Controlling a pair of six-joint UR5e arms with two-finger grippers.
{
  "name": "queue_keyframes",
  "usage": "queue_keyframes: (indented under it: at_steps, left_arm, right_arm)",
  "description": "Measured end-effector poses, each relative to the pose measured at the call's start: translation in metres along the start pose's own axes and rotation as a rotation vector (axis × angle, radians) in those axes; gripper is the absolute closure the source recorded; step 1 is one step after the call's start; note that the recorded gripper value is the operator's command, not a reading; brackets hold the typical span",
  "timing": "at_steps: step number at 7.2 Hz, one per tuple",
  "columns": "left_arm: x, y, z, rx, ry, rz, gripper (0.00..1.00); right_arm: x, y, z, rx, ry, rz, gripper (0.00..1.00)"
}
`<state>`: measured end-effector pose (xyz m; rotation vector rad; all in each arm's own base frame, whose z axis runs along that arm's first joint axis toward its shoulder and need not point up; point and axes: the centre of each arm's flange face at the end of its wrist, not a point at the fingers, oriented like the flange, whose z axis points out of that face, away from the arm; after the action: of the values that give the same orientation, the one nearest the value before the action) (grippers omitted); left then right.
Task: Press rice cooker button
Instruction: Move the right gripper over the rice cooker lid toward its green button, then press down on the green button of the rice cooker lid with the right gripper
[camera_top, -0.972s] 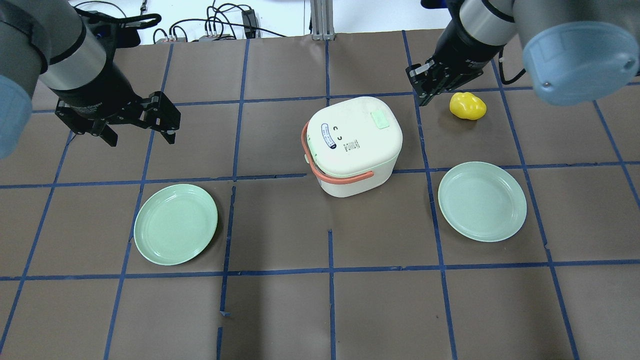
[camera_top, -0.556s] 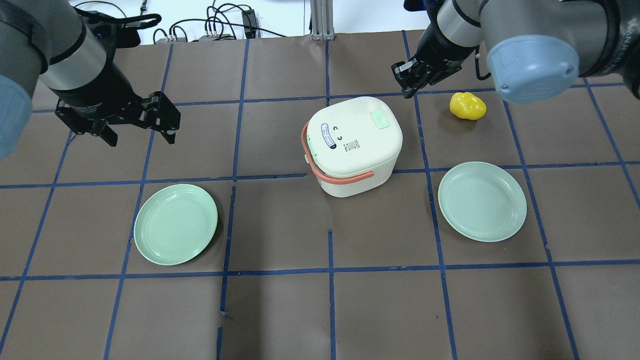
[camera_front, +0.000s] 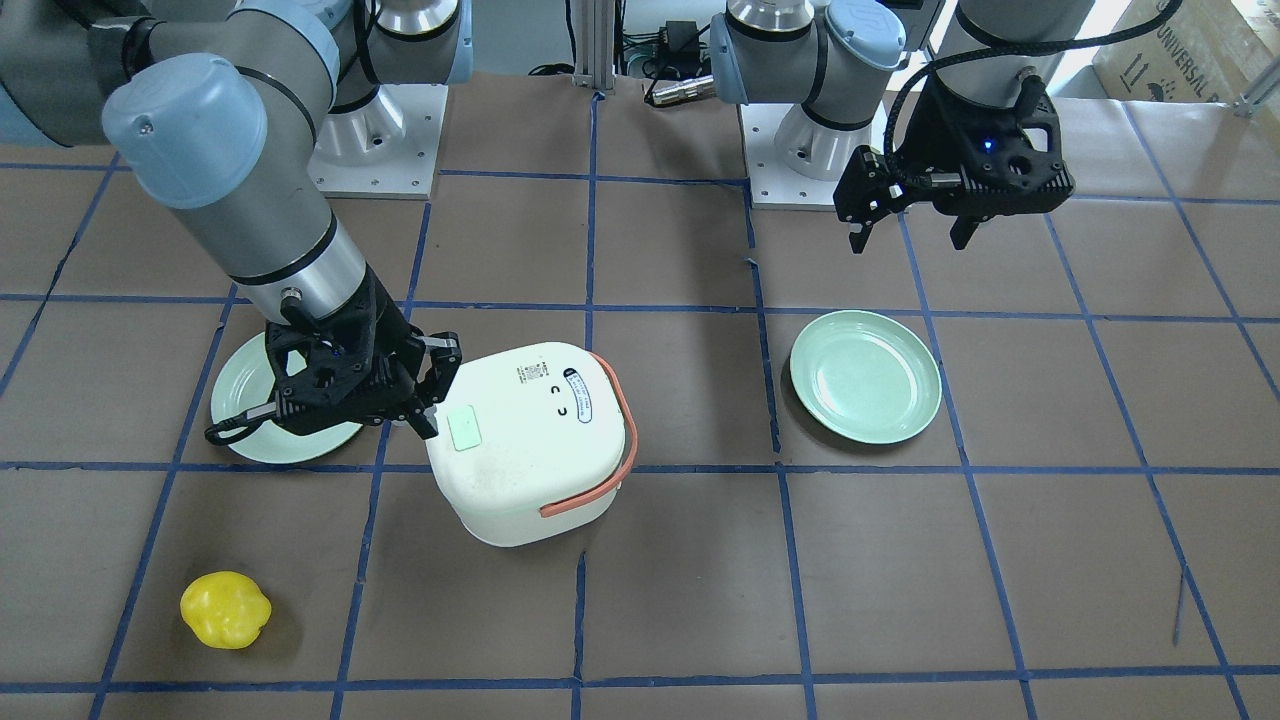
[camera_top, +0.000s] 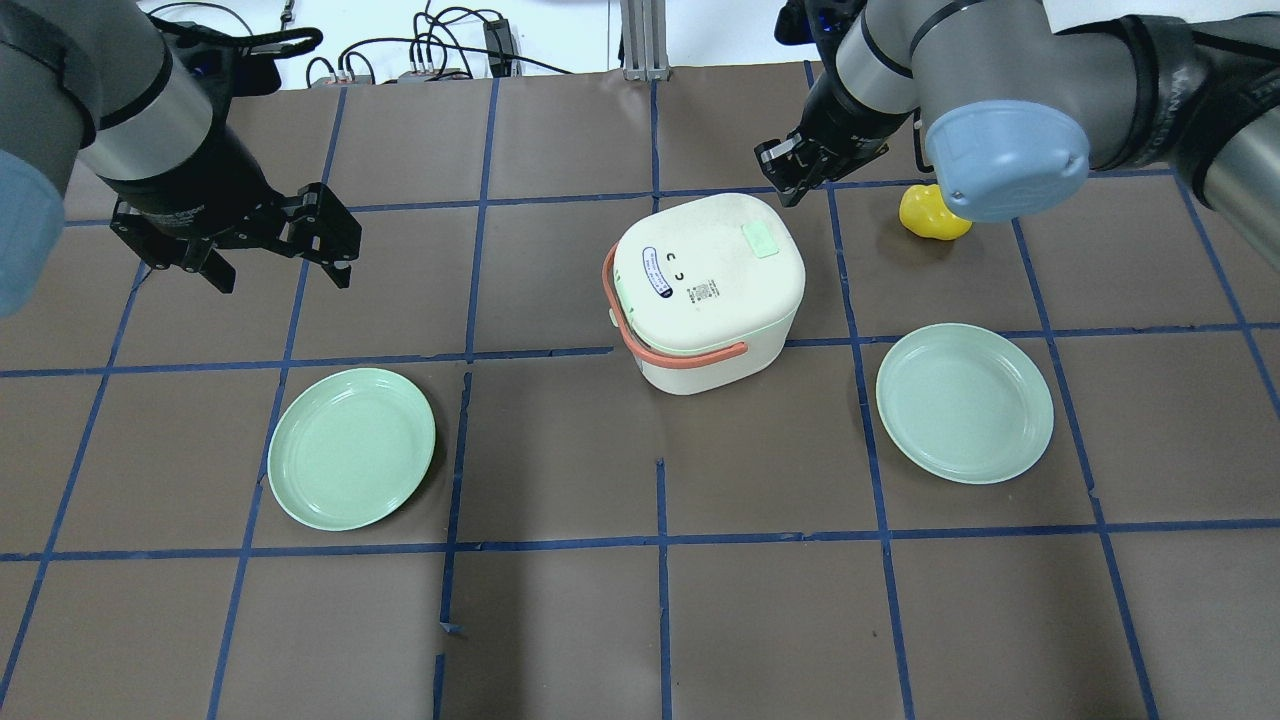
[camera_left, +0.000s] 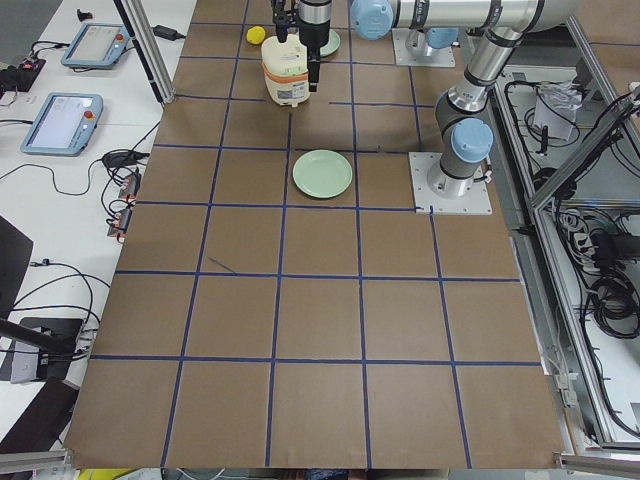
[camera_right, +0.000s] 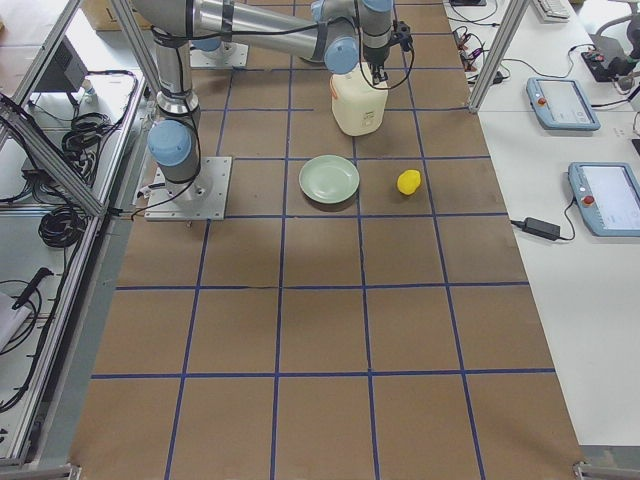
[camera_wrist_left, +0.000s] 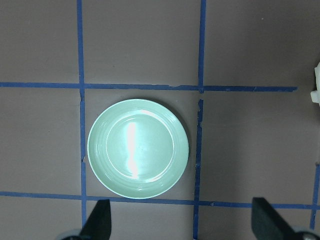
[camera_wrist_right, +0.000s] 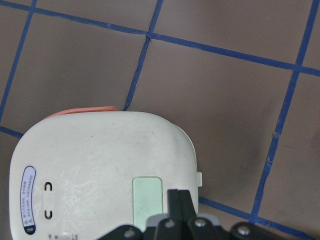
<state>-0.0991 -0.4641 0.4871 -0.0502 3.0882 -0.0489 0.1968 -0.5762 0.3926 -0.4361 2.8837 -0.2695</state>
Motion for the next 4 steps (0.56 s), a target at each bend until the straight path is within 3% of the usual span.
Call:
queue_keyframes:
  at_steps: [4]
  left_arm:
    - [0.0, 0.0, 0.0, 0.0, 0.0, 0.0, 0.0]
  right_arm:
    - [-0.011, 0.009, 0.014, -0.029, -0.009, -0.012, 0.93]
